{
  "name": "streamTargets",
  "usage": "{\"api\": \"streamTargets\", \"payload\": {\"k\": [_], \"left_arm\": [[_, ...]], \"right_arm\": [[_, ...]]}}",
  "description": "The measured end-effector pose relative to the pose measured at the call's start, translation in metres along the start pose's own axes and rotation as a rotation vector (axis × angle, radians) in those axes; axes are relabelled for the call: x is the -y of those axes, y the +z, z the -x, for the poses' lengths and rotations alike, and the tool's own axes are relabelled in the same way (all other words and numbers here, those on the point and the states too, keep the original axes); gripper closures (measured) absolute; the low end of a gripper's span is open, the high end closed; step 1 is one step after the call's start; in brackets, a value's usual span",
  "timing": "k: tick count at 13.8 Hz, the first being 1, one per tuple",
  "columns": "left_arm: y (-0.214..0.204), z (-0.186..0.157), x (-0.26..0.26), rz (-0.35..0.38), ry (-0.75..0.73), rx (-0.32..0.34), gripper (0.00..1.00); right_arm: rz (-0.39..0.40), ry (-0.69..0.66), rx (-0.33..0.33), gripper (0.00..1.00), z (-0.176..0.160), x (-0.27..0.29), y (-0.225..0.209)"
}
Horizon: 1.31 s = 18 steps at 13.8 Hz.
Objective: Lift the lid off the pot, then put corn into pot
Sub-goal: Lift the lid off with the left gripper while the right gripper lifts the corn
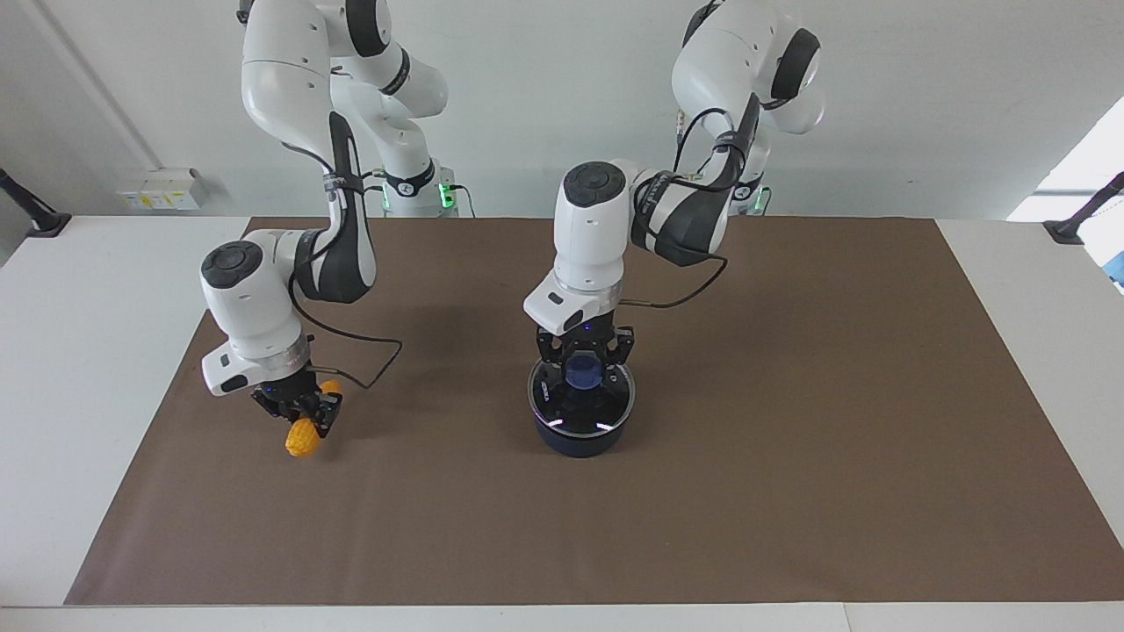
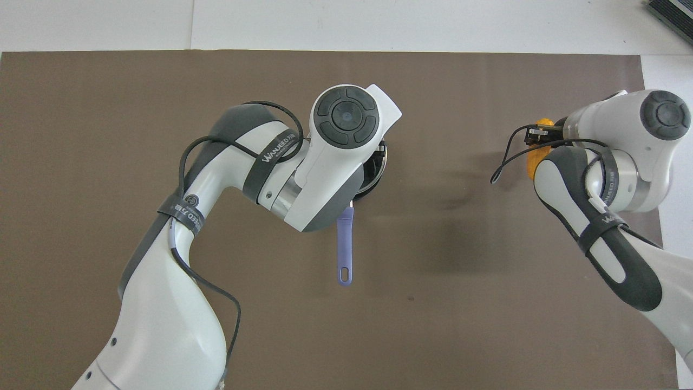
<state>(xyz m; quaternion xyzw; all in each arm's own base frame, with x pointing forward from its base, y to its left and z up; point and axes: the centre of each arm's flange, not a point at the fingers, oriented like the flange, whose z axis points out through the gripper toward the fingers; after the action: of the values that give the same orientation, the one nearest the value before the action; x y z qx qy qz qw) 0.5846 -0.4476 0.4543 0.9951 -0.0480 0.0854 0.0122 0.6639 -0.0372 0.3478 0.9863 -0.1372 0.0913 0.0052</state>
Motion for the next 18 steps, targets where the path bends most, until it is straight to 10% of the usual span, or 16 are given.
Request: {"api": "streamTargets", "payload": {"k": [8, 18], "left_arm": [[-0.051, -0.005, 0.094, -0.03, -0.095, -0.007, 0.4], [0.008, 0.029, 0.31, -0.075, -0.014, 0.025, 0.4]], "right_arm": [[0.05, 0.111, 0.184, 0.6, 0.043, 0.033, -0.115], [0.017, 0.235, 0.136, 0.6, 0.073, 0.147, -0.149]]}}
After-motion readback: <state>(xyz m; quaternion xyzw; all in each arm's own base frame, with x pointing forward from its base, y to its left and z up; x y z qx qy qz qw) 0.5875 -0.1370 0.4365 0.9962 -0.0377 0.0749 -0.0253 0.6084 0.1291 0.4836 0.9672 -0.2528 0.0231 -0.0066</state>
